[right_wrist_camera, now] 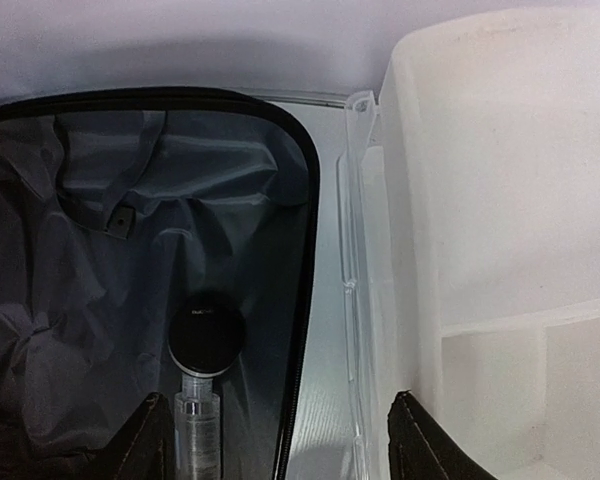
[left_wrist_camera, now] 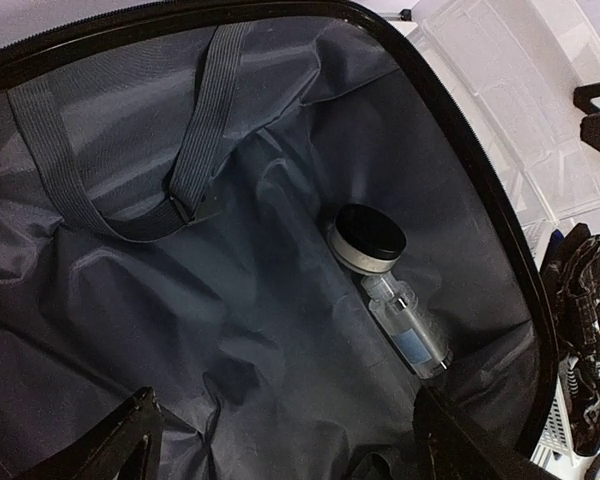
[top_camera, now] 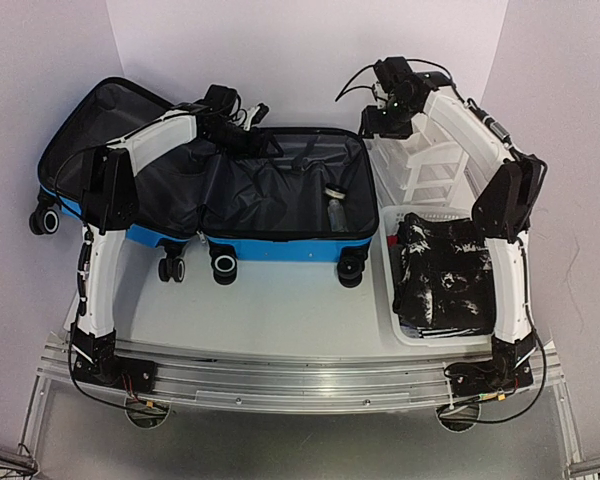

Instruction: Open, take out, and arrange the luggage

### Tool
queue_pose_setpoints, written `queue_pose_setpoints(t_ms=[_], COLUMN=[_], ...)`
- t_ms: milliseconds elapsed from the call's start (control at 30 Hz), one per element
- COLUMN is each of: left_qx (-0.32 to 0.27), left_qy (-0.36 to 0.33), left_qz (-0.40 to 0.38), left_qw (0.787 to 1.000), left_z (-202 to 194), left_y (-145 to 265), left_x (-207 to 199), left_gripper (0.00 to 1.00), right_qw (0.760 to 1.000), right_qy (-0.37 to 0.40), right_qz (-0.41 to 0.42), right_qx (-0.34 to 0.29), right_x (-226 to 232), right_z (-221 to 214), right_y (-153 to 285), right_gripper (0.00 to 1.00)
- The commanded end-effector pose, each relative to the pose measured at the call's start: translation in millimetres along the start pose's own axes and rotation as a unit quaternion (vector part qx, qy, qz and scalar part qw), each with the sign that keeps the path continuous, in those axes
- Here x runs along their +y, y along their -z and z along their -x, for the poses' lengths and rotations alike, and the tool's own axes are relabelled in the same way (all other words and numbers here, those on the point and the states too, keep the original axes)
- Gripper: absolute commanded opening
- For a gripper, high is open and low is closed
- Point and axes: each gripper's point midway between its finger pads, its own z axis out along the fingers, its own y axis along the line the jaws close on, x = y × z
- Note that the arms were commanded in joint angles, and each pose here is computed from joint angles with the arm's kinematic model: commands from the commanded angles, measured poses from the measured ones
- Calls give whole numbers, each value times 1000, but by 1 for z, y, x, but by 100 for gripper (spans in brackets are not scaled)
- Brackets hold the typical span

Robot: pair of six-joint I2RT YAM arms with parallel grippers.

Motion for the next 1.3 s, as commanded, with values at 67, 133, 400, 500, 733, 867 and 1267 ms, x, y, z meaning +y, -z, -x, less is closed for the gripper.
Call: queue_pose_setpoints(t_ms=[67, 133, 400, 500, 733, 867, 1267], left_qx=[-27, -25, -26, -22, -21, -20, -24], left_qy=[-12, -9, -7, -2, 7, 6, 1], left_qz=[-3, -3, -6, -8, -14, -13, -12], left_qw=[1000, 1000, 1000, 1000, 1000, 1000, 1000], left_z=[18, 17, 17, 14, 12, 12, 15], left_y=[27, 26, 28, 26, 25, 27, 32], left_x=[-16, -15, -17, -16, -18, -18, -21], left_gripper=[85, 85, 85, 85, 85, 85, 85], right_qw=[999, 999, 982, 972, 974, 985, 963], right_qy=[-1, -1, 61, 89, 116, 83, 31], right_qz=[-29, -36, -165, -196, -135, 64, 231], right_qx=[25, 28, 69, 94, 143, 141, 137], right_x=[-9, -11, -55, -64, -47, 21, 62], right_z=[-15, -16, -41, -54, -80, -71, -60], right_y=[-13, -16, -35, -39, -49, -27, 13], right_gripper=[57, 56, 61, 63, 54, 50, 50])
